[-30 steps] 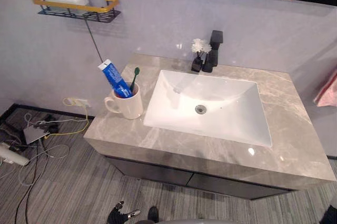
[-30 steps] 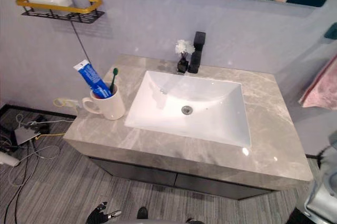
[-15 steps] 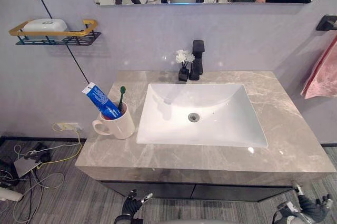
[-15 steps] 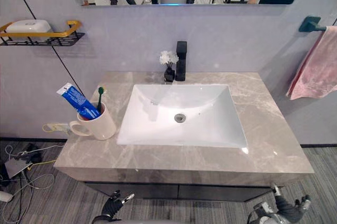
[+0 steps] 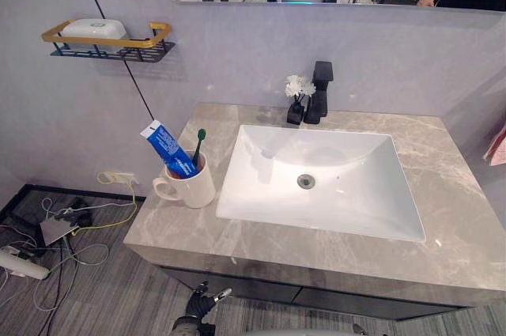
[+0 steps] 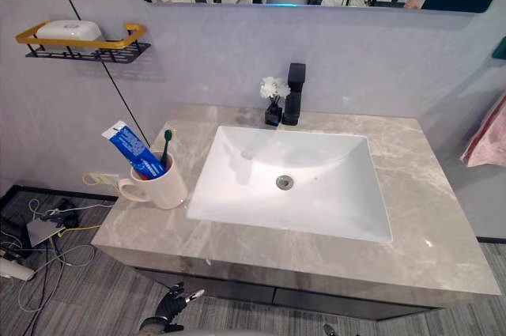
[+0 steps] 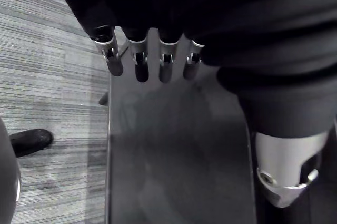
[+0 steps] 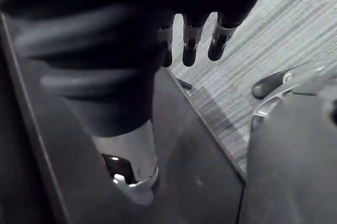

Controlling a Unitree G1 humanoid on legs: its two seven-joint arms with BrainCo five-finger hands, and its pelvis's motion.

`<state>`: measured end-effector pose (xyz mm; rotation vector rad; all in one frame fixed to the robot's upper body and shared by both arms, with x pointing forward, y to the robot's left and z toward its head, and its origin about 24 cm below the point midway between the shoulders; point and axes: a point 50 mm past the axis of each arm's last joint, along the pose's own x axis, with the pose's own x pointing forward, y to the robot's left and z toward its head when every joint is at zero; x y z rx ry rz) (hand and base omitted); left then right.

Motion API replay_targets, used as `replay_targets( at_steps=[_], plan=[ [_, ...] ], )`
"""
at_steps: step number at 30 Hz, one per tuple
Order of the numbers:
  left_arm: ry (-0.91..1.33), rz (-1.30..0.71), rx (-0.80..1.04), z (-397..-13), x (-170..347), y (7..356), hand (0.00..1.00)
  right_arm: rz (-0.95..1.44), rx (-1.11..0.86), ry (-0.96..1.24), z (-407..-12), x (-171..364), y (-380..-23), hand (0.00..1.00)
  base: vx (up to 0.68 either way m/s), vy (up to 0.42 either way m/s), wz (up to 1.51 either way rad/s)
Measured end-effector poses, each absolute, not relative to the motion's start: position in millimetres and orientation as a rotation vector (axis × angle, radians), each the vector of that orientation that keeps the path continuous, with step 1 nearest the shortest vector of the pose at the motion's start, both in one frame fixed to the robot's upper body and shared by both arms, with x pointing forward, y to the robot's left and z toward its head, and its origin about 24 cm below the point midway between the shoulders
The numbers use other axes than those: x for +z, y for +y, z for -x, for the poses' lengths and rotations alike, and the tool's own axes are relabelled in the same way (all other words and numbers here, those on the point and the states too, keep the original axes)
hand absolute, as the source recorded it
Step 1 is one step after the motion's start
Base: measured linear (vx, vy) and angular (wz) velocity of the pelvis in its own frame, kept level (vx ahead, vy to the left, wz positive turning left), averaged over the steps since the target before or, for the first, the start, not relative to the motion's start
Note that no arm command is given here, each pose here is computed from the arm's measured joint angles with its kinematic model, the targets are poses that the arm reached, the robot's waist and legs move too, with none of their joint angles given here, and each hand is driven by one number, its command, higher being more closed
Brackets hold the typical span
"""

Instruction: Organize washtable

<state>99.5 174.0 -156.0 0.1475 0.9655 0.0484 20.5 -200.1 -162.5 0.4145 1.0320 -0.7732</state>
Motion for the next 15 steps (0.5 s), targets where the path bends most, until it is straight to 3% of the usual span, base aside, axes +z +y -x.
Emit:
replay_targets(
  at_steps=[15],
  plan=[
    [0.966, -0.185, 0.008, -106.9, -155.5, 180.1, 0.0, -0.422, -0.669, 1.074, -36.3, -168.7, -197.5, 0.0, -0.01, -0.014, 0.09]
  ],
)
